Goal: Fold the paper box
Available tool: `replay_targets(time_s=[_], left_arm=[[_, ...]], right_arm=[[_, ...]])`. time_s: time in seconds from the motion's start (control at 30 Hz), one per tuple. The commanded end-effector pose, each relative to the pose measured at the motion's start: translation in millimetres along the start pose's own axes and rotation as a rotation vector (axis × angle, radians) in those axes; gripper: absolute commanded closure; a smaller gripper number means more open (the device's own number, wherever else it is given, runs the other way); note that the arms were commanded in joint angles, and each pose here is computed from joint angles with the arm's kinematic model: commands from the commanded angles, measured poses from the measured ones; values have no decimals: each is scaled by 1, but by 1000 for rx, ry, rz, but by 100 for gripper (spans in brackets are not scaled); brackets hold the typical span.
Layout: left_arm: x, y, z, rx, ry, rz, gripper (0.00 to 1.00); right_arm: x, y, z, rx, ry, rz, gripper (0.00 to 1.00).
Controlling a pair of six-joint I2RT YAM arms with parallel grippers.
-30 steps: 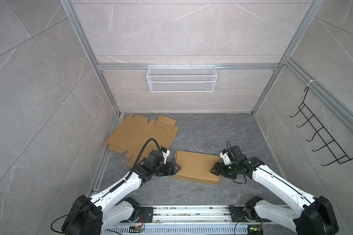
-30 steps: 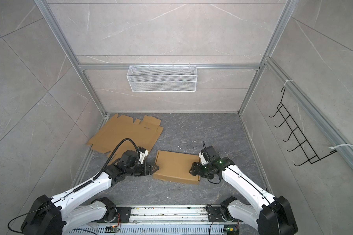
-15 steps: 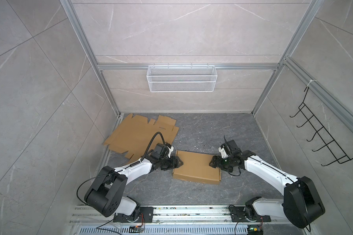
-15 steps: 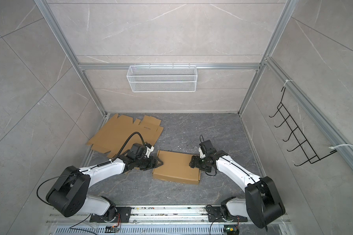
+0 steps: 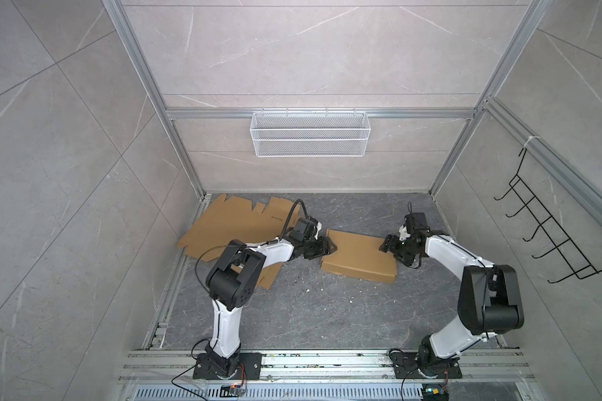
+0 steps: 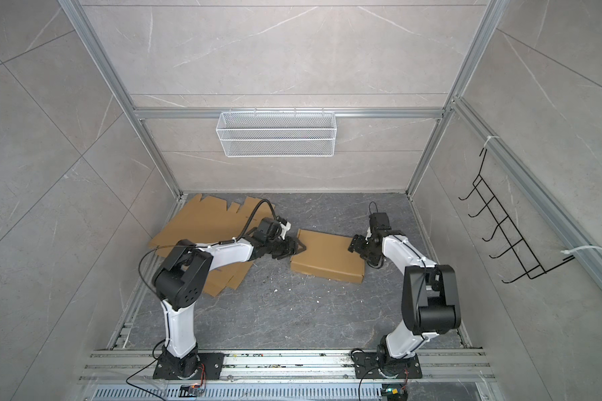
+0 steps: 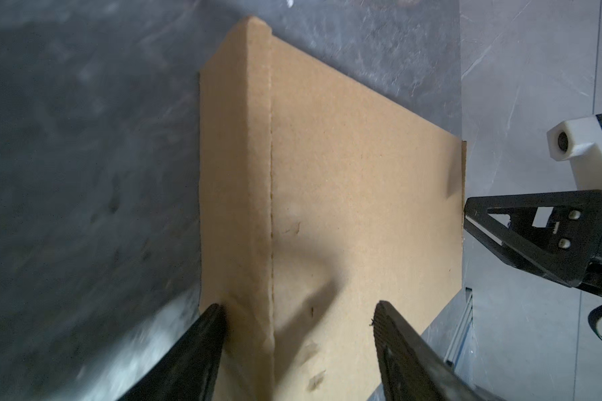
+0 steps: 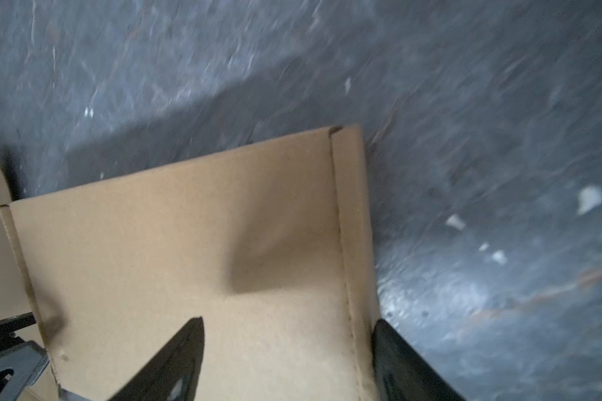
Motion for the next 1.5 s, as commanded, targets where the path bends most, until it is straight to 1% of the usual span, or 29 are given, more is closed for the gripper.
replay_targets(time_s=[0.0,0.13,0.17,0.2,0.27,0.37,0.4,0.47,0.57,0.7,0.8,0.93,1.03,1.27,1.47], left_arm=[[-71,0,38,44,-198,64,30],[-84,6,70,30,-211,54,30],[-89,8,76,26,-218,55,30],[-86,5,88,40,-216,41,31],[-88,7,102,47,-229,20,30],[-88,11,114,35,-224,-9,31],[-88,12,116,30,-223,-9,31],[-90,13,119,22,-217,-7,31],[-92,12,124,26,-216,-6,31],[-94,12,131,20,-203,-9,31],[-102,11,134,19,-199,5,31],[-106,10,132,14,-193,8,30],[-105,10,128,14,-181,21,30],[-103,5,118,14,-161,39,29],[-108,7,108,1,-173,51,26]], right_arm=[[24,26,7,26,90,-65,24],[13,72,12,-25,6,-74,22],[11,80,14,-30,-16,-82,22],[9,87,14,-38,-40,-93,21],[7,97,11,-56,-88,-116,19],[0,109,2,-99,-164,-148,9],[-2,113,-2,-112,-188,-162,8],[-5,118,-10,-129,-225,-178,6],[-12,125,-23,-167,-260,-168,5],[-9,126,-37,-201,-248,-164,2],[-7,128,-44,-223,-243,-167,1],[-14,127,-40,-203,-269,-164,1],[-25,126,-38,-202,-306,-149,1],[-44,131,-45,-243,-417,-140,1],[-55,136,-46,-266,-477,-120,1]])
Point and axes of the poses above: each gripper's point midway between its finger pads, its own z axis out along the fingers, its own x axis along the line the jaws close on, y = z × x, the point moved 2 cm from there along -z, back along the fingers, and after that the axes turned 7 degrees about z, right-handed, at the moved point
